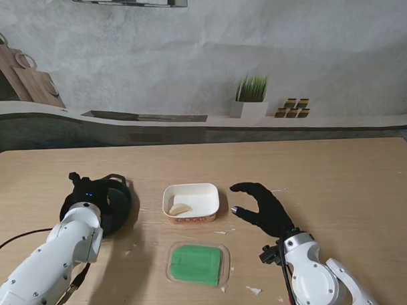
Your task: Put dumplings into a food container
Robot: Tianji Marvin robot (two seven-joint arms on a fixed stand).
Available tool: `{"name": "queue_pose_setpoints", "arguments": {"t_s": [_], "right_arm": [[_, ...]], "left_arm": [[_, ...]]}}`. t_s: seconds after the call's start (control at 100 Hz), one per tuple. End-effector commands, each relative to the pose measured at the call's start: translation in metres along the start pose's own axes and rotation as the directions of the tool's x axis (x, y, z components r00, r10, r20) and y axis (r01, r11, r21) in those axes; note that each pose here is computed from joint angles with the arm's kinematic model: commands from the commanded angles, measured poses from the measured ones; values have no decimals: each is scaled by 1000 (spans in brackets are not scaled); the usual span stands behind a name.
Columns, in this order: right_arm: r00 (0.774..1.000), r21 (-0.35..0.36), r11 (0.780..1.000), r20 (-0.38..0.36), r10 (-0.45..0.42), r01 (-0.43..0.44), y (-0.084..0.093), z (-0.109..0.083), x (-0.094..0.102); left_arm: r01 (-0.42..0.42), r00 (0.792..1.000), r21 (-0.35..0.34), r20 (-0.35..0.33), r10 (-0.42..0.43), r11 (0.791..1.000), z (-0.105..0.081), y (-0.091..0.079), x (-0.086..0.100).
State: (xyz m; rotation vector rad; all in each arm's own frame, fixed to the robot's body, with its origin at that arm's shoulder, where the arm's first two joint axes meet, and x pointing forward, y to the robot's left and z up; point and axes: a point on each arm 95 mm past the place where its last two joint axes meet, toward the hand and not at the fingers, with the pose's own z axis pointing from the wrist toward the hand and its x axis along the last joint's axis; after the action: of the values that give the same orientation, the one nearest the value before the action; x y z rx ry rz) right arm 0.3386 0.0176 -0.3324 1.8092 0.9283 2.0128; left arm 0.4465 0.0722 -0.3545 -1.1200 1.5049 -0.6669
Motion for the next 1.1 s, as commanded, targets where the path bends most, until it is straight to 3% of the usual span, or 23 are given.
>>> {"name": "queue_pose_setpoints", "arguments": {"t_s": [0.0,0.39,1.09], "right_arm": [[1000,10,1000,1,11,-11,-4,-2,2],[1000,14,1000,7,9,-9,-5,-1,1],[1000,19,1000,11,9,-9,-8,-1,2]], "left_arm": [[7,1000,-30,7,-7,1000,0,4,4],[34,999,-94,6,-33,995,1,20,12],[33,999,-76,-39,-36,997,8,42,21]]}}
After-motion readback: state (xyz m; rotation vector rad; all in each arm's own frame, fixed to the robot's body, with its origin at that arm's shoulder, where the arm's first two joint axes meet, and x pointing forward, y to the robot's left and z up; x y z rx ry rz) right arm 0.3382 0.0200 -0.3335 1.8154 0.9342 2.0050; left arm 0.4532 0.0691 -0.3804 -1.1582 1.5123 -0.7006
